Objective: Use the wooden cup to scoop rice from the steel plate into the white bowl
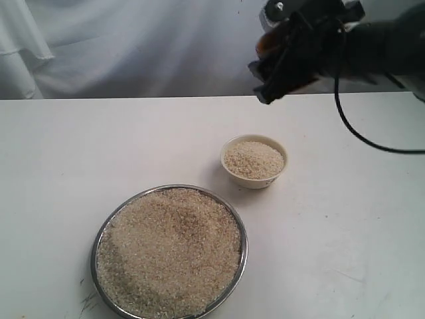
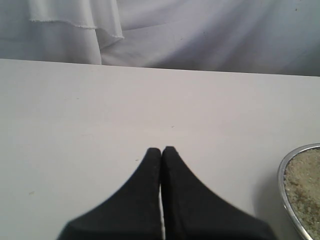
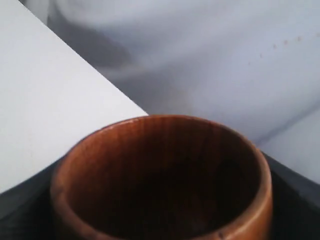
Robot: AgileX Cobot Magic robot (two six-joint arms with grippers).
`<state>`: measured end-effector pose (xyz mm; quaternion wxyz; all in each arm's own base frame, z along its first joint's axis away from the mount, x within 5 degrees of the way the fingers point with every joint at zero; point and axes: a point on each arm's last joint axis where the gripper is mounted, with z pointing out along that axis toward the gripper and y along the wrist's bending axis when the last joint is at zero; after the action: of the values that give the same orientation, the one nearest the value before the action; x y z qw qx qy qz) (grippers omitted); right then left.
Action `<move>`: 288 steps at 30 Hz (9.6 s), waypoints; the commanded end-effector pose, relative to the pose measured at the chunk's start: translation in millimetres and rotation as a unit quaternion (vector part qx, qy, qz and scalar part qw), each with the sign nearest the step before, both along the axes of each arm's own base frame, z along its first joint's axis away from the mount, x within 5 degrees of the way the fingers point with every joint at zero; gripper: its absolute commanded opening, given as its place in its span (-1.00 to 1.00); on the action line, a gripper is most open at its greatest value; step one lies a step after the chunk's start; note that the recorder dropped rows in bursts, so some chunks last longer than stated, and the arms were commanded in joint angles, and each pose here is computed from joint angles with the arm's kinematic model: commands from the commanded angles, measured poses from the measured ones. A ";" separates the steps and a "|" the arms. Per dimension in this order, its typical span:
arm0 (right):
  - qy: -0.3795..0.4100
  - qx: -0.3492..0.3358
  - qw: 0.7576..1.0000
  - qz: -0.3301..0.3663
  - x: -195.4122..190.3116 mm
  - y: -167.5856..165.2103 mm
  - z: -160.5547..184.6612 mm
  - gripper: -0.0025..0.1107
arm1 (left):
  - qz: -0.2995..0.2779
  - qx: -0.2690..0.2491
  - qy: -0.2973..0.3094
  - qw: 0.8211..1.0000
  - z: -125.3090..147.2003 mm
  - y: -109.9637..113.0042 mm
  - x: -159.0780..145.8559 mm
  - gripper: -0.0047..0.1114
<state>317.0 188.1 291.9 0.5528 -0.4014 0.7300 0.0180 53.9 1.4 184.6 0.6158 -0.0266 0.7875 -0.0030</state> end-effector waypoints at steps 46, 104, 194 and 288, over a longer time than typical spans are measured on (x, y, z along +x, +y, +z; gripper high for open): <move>0.101 0.194 0.975 -0.043 -87.8 -45.6 -184.7 -0.96 | -0.001 0.001 -0.006 1.000 -0.2 -0.1 0.1 -0.92; 0.132 0.165 0.977 -0.023 -69.7 -34.6 -197.8 -0.10 | -0.001 0.001 -0.006 1.000 -0.2 -0.1 0.1 -0.92; -0.110 0.335 0.911 -0.213 -256.7 -178.0 -79.1 -0.96 | -0.001 0.001 -0.006 1.000 -0.2 -0.1 0.1 -0.92; 0.009 0.259 0.925 -0.279 -263.7 -181.4 -108.6 -0.96 | -0.001 0.001 -0.006 1.000 -0.2 -0.1 0.1 -0.92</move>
<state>53.6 7.2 184.3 0.6125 -0.0208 0.7877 0.0625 53.9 1.4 184.6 0.6158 -0.0266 0.7875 -0.0030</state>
